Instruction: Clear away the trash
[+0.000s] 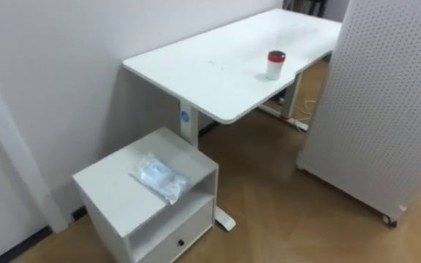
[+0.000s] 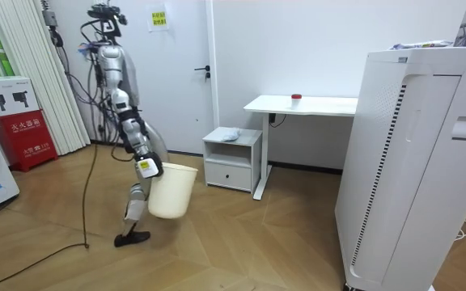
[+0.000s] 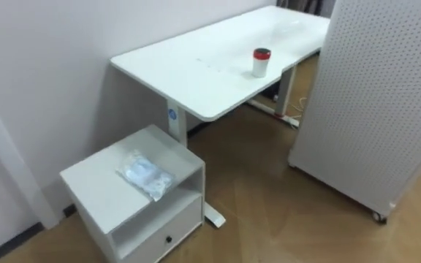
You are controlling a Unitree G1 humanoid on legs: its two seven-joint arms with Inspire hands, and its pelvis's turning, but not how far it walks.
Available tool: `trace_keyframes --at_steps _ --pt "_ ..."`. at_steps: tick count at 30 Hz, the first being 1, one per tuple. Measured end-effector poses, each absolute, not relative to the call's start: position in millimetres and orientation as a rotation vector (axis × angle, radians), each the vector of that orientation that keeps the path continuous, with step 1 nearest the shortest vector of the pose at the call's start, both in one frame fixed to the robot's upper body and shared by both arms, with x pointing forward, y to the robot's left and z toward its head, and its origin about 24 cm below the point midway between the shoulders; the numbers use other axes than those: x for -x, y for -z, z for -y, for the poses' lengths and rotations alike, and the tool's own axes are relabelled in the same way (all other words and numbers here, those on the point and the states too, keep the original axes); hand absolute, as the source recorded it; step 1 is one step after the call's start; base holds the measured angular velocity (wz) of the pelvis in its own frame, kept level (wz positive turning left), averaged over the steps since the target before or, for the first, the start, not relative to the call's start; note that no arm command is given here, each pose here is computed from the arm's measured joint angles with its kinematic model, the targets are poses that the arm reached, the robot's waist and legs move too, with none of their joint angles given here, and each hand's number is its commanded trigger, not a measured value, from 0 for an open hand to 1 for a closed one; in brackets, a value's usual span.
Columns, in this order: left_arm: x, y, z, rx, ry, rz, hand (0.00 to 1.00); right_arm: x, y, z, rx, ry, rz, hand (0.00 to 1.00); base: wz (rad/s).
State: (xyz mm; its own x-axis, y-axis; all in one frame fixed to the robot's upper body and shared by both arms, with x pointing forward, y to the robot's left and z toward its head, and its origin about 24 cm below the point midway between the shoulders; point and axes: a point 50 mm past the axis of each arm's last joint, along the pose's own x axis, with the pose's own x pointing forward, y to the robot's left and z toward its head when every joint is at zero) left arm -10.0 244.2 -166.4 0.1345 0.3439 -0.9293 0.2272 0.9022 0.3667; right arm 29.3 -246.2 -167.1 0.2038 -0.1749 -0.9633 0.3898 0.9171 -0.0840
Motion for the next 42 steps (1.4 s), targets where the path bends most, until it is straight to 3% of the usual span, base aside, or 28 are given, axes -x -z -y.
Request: trace_keyframes --at_steps 9,17,24,30,42 --pt "-50 160 -252 -0.494 -0.181 -1.243 0.00 -60 161 252 -0.138 0.401 -1.210 1.00 -0.11" --pt "-143 141 -234 -0.486 -0.182 -0.962 0.00 -103 154 245 -0.146 0.328 -1.087 1.00 0.35" --pt "-175 129 -225 -0.486 -0.204 -0.843 0.00 -128 149 237 -0.061 0.227 -1.034 1.00 0.14" --pt "-222 100 -222 -0.539 -0.289 -0.634 0.00 -146 143 238 -0.039 0.209 -0.983 1.00 0.01" --pt "-285 33 -254 -0.647 -0.517 -0.337 0.00 -157 136 246 -0.048 0.258 -0.934 1.00 -0.02"
